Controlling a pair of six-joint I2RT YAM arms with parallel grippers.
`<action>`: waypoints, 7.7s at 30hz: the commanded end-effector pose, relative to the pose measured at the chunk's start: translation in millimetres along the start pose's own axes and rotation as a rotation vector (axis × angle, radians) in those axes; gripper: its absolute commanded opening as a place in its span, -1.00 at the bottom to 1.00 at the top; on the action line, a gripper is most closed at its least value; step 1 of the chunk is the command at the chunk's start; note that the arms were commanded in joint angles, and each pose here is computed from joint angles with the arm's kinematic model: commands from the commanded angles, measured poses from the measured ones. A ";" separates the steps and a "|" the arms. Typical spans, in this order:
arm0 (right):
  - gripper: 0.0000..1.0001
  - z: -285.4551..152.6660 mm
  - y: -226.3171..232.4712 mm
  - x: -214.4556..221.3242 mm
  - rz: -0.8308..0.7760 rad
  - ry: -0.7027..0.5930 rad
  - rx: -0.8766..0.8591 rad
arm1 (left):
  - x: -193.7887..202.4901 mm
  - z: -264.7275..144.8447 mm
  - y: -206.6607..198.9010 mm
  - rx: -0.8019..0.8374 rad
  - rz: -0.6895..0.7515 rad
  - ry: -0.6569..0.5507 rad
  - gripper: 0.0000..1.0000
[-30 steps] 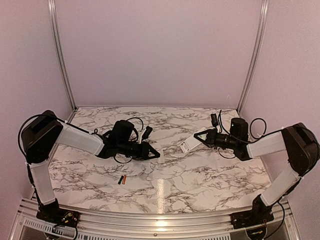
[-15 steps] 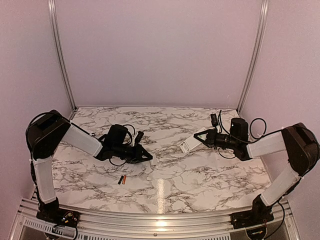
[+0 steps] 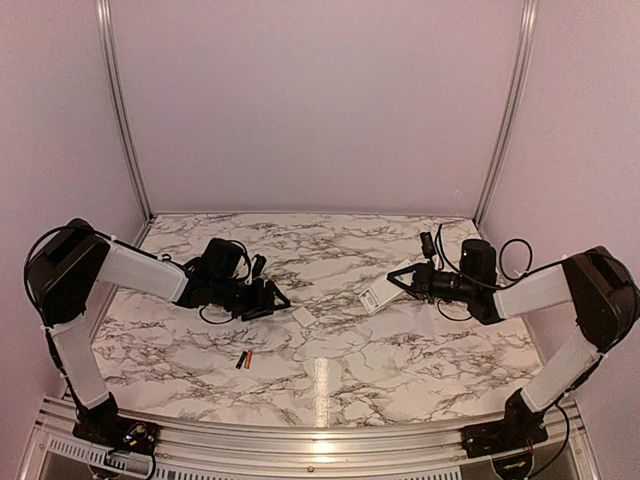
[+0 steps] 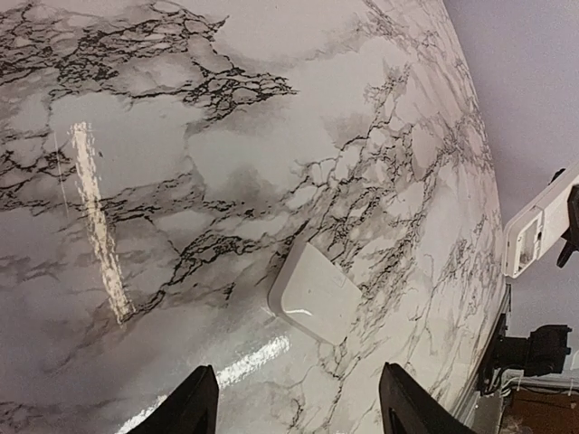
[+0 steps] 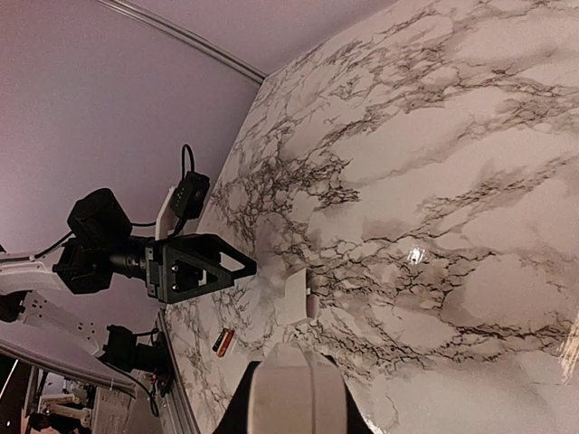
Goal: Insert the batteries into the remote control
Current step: Place the battery cover at the center of the board, then pass from the right arm to the left, then pass from the left arm to the right, then pick up the battery from the center of the board, then place the battery in the battery compartment.
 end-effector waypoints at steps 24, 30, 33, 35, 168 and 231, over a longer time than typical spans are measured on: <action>-1.00 32.6 48.4 47.0 -0.057 0.256 -0.240 | 79.8 -99.9 -28.4 -0.226 0.271 -0.019 0.09; -1.00 49.0 75.8 52.4 -0.085 0.317 -0.348 | 79.0 -73.2 -85.4 0.081 0.340 -0.009 0.23; -1.00 54.9 91.9 54.9 -0.102 0.347 -0.415 | 81.8 -61.2 -102.9 0.191 0.377 0.024 0.26; -1.00 58.2 102.5 57.8 -0.114 0.370 -0.458 | 85.3 -53.8 -112.2 0.258 0.394 0.061 0.26; -1.00 50.8 79.2 49.1 -0.145 0.290 -0.342 | 94.9 -65.4 42.4 -0.578 0.269 0.183 -0.59; -1.00 78.1 108.9 144.3 0.316 0.620 -0.436 | 199.9 -47.3 -130.8 -0.462 1.367 0.433 -1.00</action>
Point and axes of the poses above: each gripper's point midway between its finger pads, its own z axis out along the fingers, its own y axis along the line the jaws close on, x = y × z, the point moved 6 cm from there along -z, back along the fingers, and after that the axes turned 11 degrees about -z, right-handed, at the moved point
